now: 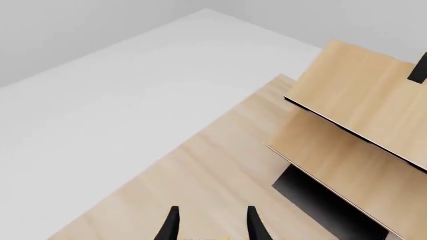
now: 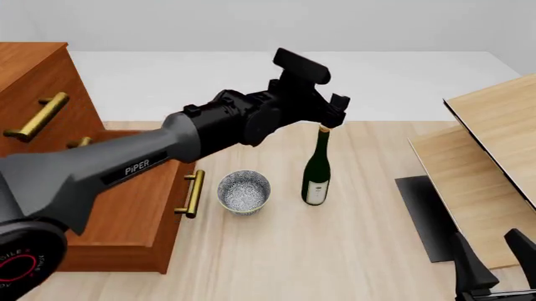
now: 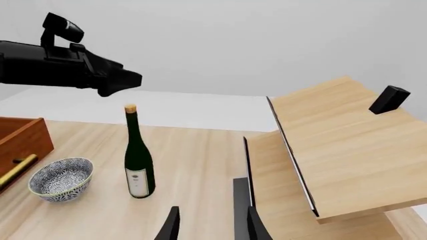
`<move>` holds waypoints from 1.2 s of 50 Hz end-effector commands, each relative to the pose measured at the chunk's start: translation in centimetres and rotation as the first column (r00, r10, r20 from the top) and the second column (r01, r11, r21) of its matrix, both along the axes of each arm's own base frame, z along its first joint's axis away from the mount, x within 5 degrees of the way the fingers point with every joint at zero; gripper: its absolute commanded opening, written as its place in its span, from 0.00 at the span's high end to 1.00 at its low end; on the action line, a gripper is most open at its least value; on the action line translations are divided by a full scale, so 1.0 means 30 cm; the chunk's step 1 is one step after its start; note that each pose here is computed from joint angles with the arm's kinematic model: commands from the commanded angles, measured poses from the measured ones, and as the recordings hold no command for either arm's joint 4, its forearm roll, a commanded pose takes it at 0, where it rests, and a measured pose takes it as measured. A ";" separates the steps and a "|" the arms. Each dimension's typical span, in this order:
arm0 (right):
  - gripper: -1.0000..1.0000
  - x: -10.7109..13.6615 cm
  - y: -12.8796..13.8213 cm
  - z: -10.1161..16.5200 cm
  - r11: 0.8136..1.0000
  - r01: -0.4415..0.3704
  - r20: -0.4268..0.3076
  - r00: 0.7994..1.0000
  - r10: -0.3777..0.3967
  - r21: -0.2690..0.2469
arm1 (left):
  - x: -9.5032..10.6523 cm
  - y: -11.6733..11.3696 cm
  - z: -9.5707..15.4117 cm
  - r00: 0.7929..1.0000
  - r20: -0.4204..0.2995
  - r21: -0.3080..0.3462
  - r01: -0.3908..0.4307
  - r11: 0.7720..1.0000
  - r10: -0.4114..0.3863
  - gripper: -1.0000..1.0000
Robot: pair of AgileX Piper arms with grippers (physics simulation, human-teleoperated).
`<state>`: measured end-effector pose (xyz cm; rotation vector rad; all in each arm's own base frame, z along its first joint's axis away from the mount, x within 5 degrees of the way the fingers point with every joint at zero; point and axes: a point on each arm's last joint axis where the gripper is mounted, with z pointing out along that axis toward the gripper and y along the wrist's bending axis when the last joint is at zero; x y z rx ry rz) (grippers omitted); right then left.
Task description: Put the wine bottle in the bottom drawer of the cabinet.
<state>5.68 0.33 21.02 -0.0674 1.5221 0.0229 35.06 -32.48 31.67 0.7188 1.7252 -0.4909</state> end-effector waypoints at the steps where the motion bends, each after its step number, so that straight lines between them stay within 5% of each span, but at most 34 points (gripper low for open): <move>1: 0.00 0.001 0.000 -0.001 1.000 -0.001 -0.003 1.000 0.001 0.002 | -0.023 -0.027 -0.028 1.000 -0.005 0.007 0.023 1.000 -0.023 0.00; 32: 0.00 0.000 0.001 -0.002 1.000 -0.005 -0.006 1.000 0.005 -0.002 | -0.081 -0.063 -0.129 0.997 -0.040 0.029 0.063 0.998 -0.062 0.00; 60: 0.00 0.000 0.001 -0.004 1.000 -0.007 -0.010 1.000 0.007 -0.005 | -0.055 -0.057 -0.207 0.997 -0.063 0.039 0.046 0.998 -0.044 0.00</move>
